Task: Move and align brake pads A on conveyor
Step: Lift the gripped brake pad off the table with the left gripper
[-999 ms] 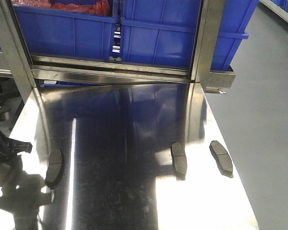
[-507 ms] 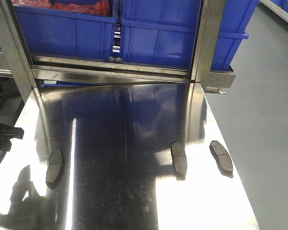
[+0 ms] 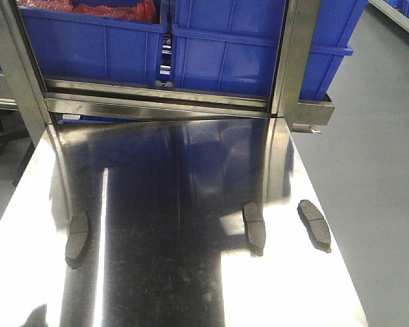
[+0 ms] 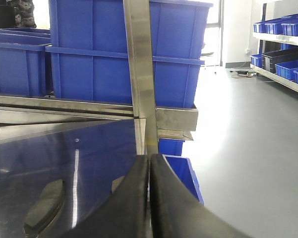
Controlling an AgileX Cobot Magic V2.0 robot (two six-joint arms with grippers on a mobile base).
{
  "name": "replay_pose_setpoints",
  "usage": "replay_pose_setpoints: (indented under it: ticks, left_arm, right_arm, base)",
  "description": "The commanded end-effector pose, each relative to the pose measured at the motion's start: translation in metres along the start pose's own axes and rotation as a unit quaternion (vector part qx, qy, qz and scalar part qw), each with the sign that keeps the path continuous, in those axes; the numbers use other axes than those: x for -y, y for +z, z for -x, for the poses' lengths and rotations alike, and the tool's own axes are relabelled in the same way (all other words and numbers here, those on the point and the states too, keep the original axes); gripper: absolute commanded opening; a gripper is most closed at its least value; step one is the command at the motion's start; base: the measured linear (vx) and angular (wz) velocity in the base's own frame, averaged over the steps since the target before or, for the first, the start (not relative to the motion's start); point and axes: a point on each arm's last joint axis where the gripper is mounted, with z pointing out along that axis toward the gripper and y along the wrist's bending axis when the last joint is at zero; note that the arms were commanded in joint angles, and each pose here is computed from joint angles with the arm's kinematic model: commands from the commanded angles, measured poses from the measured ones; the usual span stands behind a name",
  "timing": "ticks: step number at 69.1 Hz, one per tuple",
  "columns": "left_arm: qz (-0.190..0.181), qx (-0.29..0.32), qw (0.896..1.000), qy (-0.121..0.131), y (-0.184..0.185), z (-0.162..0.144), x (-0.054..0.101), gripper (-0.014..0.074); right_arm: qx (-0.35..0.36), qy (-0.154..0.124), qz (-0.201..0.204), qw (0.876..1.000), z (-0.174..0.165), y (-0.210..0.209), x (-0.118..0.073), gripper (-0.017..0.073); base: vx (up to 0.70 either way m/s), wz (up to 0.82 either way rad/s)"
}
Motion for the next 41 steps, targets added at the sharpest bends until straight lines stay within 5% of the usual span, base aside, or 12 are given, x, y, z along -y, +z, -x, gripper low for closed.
replay_pose_setpoints:
  ticks: [1, 15, 41]
  left_arm:
    - [-0.001, 0.127, 0.992, -0.001, -0.030, 0.017, 0.001, 0.0114]
    - [0.000, 0.202, 0.979, 0.001, -0.065, 0.017, 0.002, 0.0114]
    - [-0.001, 0.205, 0.979, 0.001, -0.072, 0.014, 0.002, 0.0114]
  right_arm:
    - [0.036, -0.007, -0.002, 0.999, 0.001, -0.001, 0.000, -0.0008]
    - [0.036, -0.007, -0.002, 0.999, 0.001, -0.001, 0.000, -0.0008]
    - [0.036, -0.007, -0.002, 0.999, 0.001, -0.001, 0.000, -0.0008]
  base:
    - [0.00, 0.00]
    - [0.00, 0.00]
    - [0.00, 0.00]
